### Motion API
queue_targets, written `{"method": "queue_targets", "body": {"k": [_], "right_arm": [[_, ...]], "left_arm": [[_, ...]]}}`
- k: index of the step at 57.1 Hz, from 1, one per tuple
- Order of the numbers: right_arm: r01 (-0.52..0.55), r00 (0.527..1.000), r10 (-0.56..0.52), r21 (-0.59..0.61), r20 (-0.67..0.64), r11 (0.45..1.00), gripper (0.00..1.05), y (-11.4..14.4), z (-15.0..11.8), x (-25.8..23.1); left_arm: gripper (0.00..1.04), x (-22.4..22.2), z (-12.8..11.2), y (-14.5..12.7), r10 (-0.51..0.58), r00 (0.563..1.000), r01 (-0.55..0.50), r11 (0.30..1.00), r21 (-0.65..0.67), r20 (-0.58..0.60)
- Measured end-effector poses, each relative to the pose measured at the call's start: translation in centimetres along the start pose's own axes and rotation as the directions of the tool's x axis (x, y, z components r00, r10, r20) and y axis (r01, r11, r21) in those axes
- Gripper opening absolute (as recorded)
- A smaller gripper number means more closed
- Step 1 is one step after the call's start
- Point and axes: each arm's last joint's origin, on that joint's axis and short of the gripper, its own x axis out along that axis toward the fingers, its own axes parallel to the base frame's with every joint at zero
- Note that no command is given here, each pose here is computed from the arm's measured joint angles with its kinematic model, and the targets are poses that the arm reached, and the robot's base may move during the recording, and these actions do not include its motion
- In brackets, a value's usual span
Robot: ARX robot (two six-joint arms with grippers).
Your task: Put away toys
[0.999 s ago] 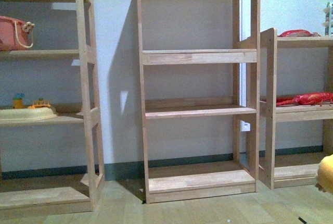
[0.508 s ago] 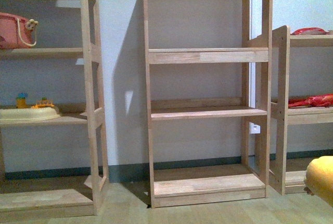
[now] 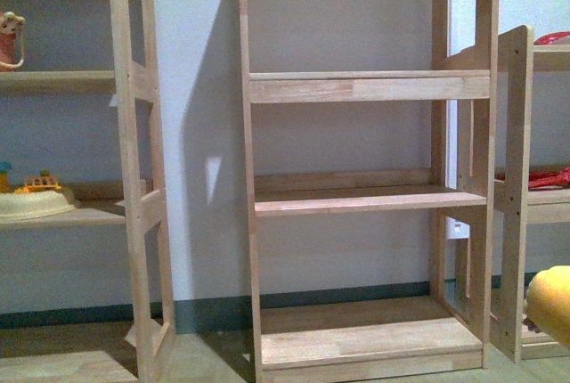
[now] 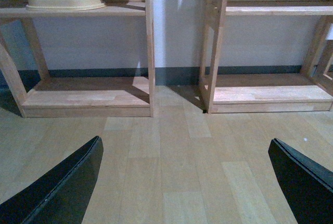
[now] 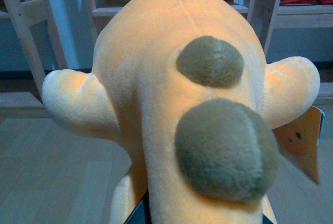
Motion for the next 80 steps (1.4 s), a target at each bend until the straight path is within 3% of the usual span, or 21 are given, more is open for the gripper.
{"method": "queue_targets", "body": {"k": [80], "right_arm": [[-0.004, 1.000, 0.004, 0.000, 0.000, 1.000, 0.07, 0.02, 0.00, 0.00]], "left_arm": [[0.98, 0.00, 0.00, 0.01, 0.000, 1.000, 0.000, 1.000, 0.000, 0.000]]}}
